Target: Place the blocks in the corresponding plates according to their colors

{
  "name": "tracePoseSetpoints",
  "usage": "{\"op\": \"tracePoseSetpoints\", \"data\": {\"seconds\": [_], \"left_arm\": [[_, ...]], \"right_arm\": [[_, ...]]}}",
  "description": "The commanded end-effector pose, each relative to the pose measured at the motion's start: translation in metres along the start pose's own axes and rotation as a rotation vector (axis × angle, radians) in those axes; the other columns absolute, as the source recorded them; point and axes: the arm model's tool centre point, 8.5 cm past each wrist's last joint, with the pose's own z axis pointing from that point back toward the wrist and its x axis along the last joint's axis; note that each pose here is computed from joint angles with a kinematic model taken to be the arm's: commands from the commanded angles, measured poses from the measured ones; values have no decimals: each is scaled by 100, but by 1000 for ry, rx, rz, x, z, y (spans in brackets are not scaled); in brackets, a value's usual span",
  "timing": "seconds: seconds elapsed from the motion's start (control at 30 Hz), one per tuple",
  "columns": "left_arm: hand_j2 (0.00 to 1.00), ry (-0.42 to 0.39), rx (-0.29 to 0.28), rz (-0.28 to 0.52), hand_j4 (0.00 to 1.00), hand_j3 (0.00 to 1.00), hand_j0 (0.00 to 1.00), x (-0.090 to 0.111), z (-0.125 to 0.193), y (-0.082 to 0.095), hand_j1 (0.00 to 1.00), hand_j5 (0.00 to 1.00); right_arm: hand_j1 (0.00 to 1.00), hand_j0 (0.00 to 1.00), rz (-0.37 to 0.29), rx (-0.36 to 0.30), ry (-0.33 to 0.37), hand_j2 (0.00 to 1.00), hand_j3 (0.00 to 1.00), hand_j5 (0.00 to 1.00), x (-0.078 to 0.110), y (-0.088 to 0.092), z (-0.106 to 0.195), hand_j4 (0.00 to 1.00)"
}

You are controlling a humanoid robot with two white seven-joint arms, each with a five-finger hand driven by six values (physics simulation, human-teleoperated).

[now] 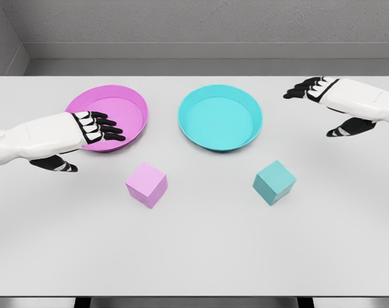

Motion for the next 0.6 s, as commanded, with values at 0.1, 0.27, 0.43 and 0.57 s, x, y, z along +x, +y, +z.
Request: {"op": "tracePoseSetpoints", "data": {"seconds": [0.1,0.27,0.43,0.57], "left_arm": [[100,-31,-12,9,100,100,100,6,-11,-3,100,100],[100,-180,-56,48,100,100,100,35,-69,-22,100,100],[100,-115,-76,96,100,100,100,33,-82,-31,100,100],[100,-35,-85,123,100,100,100,25,-83,-34,100,100]], "right_arm": [[100,100,16,-9,7,100,100,100,-1,-7,0,100],[100,100,96,-34,68,100,100,100,-11,-47,29,100],[100,100,237,202,-56,100,100,100,39,-39,30,100],[100,100,210,255,-131,100,100,100,54,-13,12,100]]}}
